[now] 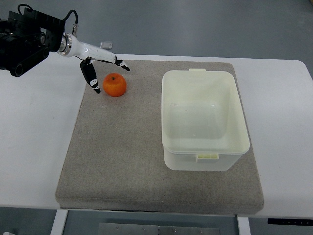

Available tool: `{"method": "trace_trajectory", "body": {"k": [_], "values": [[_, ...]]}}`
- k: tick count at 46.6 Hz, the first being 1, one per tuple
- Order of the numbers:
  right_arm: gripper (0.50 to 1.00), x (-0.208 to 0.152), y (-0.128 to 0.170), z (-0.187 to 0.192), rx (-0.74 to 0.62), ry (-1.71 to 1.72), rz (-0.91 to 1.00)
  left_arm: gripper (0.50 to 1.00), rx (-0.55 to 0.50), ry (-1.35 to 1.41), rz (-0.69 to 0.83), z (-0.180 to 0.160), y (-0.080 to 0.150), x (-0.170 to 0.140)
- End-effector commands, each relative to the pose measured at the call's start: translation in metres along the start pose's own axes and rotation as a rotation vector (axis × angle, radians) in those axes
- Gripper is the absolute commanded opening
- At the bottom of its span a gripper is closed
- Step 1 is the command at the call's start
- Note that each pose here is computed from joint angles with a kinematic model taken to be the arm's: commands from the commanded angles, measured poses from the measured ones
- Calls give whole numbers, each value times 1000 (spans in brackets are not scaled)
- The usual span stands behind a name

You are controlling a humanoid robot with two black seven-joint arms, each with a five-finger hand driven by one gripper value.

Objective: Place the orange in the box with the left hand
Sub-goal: 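Swing the left hand down over the orange, fingers open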

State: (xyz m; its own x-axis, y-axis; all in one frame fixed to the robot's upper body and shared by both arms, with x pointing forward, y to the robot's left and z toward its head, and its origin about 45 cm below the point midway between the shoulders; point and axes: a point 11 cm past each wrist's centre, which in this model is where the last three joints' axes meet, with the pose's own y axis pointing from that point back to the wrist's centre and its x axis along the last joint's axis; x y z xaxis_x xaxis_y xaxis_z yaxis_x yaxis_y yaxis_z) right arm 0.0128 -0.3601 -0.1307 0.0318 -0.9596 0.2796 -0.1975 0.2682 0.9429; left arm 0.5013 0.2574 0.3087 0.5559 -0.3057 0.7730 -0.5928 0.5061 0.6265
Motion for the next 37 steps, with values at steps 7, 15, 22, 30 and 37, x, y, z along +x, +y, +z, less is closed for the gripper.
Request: {"method": "trace_trajectory", "body": {"k": [7, 15, 22, 30, 37], "values": [[926, 0, 0, 0, 0, 0, 0, 988, 6, -39, 49, -2, -3, 1], [926, 0, 0, 0, 0, 0, 0, 988, 2, -28, 23, -2, -9, -14], [926, 0, 0, 0, 0, 0, 0, 988, -6, -28, 8, 1, -14, -21], [926, 0, 0, 0, 0, 0, 0, 988, -16, -23, -6, 4, -20, -28], [926, 0, 0, 0, 0, 0, 0, 988, -11, -18, -8, 2, -21, -32]]}}
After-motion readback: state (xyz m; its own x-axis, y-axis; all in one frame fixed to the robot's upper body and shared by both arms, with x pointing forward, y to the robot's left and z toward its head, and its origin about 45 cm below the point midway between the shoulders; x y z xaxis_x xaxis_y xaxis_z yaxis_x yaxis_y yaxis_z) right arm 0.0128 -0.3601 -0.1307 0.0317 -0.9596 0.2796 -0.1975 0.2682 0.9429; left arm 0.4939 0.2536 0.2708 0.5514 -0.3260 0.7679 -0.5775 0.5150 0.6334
